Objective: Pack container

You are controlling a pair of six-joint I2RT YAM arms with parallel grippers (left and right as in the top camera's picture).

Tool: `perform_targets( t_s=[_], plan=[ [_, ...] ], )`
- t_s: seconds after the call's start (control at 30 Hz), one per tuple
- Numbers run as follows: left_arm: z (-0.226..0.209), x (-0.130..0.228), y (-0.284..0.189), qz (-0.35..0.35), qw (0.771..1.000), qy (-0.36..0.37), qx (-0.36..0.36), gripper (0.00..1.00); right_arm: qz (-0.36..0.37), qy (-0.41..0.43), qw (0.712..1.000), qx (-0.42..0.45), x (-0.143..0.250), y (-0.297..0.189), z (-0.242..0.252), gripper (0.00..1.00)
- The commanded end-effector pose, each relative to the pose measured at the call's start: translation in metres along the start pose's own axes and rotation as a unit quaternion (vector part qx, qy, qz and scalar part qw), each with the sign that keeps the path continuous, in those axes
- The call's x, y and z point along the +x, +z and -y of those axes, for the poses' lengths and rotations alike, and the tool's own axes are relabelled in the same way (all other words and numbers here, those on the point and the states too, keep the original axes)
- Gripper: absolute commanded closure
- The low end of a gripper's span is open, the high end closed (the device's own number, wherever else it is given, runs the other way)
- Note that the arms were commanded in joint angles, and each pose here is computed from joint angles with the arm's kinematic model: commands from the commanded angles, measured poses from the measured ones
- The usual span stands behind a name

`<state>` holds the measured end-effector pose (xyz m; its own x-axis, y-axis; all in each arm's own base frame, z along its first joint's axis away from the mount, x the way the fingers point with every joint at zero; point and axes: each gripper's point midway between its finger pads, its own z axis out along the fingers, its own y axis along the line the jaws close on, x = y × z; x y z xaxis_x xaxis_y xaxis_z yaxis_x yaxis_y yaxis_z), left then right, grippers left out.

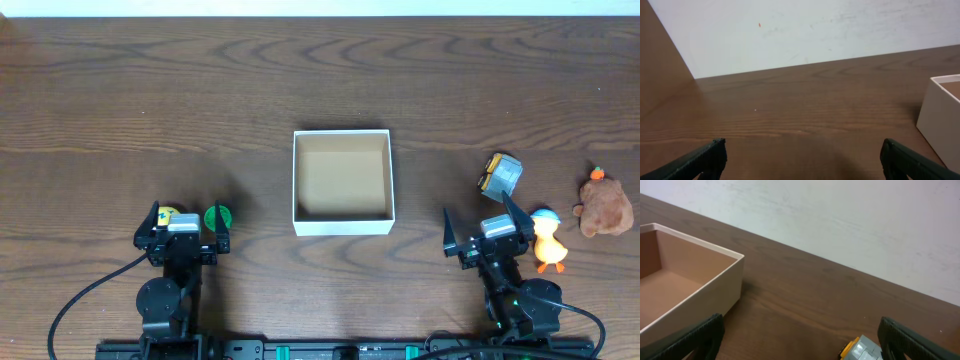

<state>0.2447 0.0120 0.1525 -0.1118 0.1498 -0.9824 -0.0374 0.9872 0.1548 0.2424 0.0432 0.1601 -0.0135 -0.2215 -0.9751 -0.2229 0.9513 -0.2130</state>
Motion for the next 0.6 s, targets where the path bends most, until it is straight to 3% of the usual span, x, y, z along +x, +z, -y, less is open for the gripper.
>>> perform_targets(
  t_s=[0.0,0.57],
  plan=[
    [0.0007,0.0161,0.0006,-0.026,1.0,0.002,-0.002,0.02,-0.001,0.0,1.0,-0.002,0.0012,0.0,-0.0005,0.01],
    [0.0006,0.0162,0.0006,-0.026,1.0,0.002,-0.002,0.02,0.001,-0.022,1.0,0.008,-0.0003,0.0,0.0031,0.01]
  ],
)
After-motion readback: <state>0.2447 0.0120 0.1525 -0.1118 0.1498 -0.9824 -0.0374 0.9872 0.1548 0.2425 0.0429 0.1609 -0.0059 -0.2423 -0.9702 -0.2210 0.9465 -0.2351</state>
